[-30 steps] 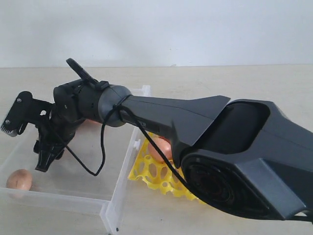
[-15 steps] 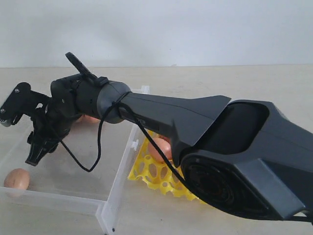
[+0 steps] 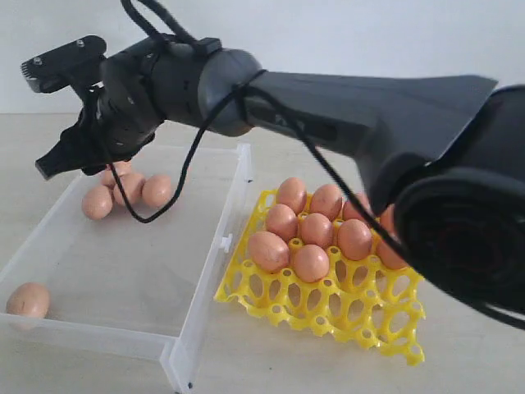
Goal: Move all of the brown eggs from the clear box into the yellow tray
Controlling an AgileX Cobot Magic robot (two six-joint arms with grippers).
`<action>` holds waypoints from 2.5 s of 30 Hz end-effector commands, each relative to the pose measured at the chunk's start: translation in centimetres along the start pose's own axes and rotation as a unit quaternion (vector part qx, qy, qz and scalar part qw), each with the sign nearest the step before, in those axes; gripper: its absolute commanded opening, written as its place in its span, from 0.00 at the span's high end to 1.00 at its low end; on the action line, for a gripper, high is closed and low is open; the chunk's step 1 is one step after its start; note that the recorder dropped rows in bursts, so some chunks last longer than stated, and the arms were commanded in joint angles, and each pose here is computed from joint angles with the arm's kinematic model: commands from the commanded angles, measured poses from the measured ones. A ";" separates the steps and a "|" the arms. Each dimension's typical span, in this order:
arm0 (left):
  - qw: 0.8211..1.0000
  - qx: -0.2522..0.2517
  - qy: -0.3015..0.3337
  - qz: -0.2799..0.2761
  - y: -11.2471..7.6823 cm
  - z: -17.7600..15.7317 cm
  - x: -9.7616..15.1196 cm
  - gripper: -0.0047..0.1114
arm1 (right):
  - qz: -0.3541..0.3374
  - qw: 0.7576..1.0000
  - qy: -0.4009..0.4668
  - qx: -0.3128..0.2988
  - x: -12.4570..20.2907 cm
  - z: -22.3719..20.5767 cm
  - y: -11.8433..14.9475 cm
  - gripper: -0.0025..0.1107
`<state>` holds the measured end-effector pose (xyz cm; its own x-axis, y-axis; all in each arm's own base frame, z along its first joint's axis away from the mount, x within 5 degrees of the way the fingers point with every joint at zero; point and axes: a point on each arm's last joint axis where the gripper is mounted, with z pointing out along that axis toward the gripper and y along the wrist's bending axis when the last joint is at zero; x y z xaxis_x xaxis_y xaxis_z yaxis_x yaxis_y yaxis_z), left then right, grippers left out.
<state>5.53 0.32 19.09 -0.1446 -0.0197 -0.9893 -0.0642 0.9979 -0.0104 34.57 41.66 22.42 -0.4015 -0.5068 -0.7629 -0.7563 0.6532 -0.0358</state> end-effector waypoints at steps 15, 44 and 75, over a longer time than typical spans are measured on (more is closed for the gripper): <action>1.000 0.000 -0.001 -0.002 0.0 0.0 -0.1 1.00 | 0.017 0.969 -0.207 0.130 16.4 -18.6 -5.2 0.98; 1.000 0.000 -0.001 -0.002 0.0 0.0 -0.1 1.00 | 0.082 0.986 -0.096 0.108 25.8 -21.0 -3.5 0.98; 1.000 0.000 -0.001 -0.002 0.0 0.0 -0.1 1.00 | 0.075 0.981 -0.096 0.153 26.5 -19.4 -4.3 0.98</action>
<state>5.53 0.32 19.09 -0.1446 -0.0197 -0.9893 -0.0642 0.9979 -0.0104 16.94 14.50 14.78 -0.3870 -0.3099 -0.8684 -0.5065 0.8585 -0.0806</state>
